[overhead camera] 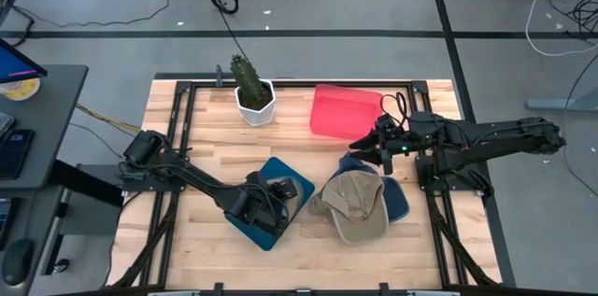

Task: Pick & Place hat
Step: Put the brown cap into the blue bin

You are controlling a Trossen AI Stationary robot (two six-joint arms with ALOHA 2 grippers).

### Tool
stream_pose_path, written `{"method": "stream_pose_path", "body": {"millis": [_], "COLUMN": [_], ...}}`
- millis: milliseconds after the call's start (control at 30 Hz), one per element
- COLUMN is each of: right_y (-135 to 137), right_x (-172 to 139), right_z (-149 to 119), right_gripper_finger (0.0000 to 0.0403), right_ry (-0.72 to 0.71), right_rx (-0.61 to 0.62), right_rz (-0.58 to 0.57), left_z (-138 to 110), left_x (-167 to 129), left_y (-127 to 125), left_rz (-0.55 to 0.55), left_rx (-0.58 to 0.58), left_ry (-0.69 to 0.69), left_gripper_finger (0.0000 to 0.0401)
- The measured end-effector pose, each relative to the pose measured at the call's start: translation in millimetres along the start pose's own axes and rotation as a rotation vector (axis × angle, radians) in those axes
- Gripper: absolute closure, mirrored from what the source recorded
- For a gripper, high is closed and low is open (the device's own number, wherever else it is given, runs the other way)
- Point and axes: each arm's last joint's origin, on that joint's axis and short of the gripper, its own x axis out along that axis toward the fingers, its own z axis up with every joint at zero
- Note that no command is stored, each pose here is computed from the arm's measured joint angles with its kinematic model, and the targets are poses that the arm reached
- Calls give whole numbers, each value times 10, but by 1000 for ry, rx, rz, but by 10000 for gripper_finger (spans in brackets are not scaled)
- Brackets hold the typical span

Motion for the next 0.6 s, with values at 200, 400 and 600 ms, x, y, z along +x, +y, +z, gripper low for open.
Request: {"method": "stream_pose_path", "body": {"millis": [200,400,600], "right_y": [0,0,0], "right_x": [0,0,0], "right_z": [-1,-1,-1], "right_gripper_finger": [211,211,211], "right_ry": [1,1,1], "right_rx": [-1,-4,-4], "right_rz": [0,0,0], "left_z": [26,7,-10], "left_x": [-17,-23,-31], "left_y": [3,-6,-34], "left_rz": [6,0,-19], "left_rx": [22,9,5], "left_ry": [-11,6,27], "left_gripper_finger": [387,383,331]}}
